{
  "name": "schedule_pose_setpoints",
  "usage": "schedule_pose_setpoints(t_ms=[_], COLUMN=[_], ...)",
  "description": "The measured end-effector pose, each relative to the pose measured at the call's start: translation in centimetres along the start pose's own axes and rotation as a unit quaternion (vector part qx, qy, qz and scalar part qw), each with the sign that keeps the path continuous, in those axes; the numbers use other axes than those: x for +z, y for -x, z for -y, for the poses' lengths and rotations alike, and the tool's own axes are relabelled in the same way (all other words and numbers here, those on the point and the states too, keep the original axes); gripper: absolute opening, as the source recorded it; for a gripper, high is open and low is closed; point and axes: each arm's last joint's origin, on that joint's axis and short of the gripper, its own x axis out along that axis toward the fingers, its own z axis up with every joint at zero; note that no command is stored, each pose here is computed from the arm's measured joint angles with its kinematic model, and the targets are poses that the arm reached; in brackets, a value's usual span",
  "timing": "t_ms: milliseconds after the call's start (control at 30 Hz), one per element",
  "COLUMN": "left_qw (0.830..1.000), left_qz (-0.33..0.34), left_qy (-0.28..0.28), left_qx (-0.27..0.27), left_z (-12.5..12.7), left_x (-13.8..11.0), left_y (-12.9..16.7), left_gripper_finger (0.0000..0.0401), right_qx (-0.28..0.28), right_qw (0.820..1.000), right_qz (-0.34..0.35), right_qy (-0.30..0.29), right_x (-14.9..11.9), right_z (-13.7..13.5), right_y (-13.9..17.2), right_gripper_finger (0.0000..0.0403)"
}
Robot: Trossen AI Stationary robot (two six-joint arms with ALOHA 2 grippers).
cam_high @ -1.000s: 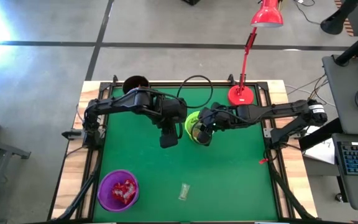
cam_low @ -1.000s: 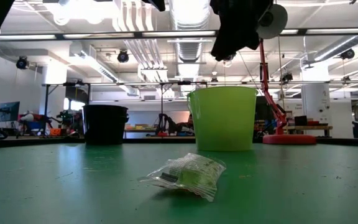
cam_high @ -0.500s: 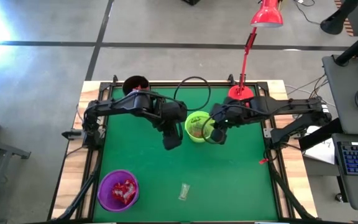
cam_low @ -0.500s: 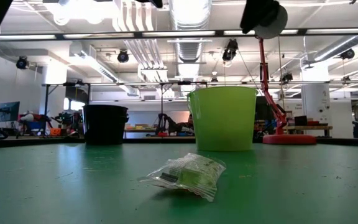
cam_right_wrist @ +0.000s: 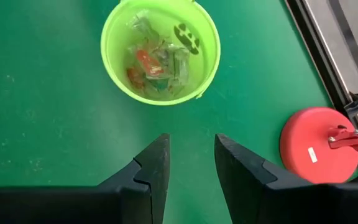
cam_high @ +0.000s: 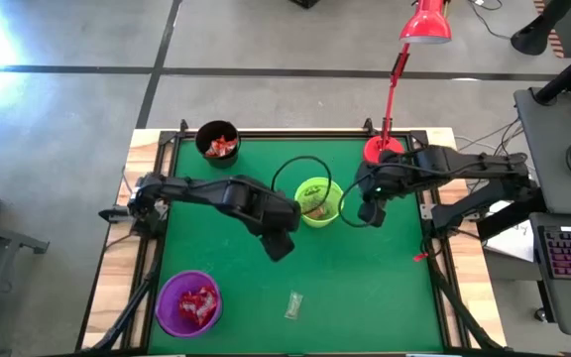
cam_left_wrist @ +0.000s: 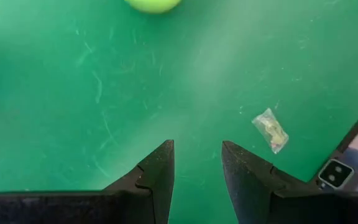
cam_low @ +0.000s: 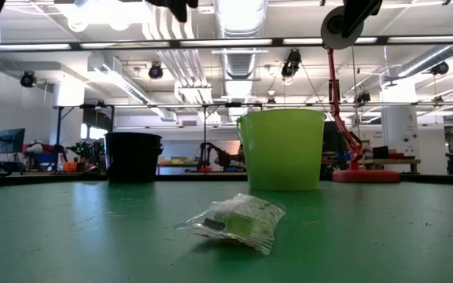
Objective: Sort candy
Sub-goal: Put the green gummy into the green bucket
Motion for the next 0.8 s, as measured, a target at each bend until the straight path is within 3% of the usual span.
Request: schedule_pose_setpoints(t_ms=[333, 600, 800], left_qw=[0.995, 0.985, 0.973], left_qz=[-0.037, -0.007, 0.009], left_qy=[0.087, 0.169, 0.229], left_qx=[0.042, -0.038, -0.028], left_z=[1.1, 3.6, 4.2], left_x=[-2.1, -2.7, -4.3], left_y=[-4.0, -7.7, -10.2], left_gripper_finger=[0.0117, 0.0116, 0.0116], right_qx=[0.015, 0.026, 0.028], right_qw=[0.999, 0.998, 0.997], right_qz=[0.038, 0.064, 0.063], right_qy=[-0.005, -0.013, -0.017], right_x=[-1.7, -2.7, -2.9], right_z=[1.4, 2.2, 2.3], right_y=[2.7, 4.2, 4.4], right_gripper_finger=[0.0114, 0.0118, 0.0114])
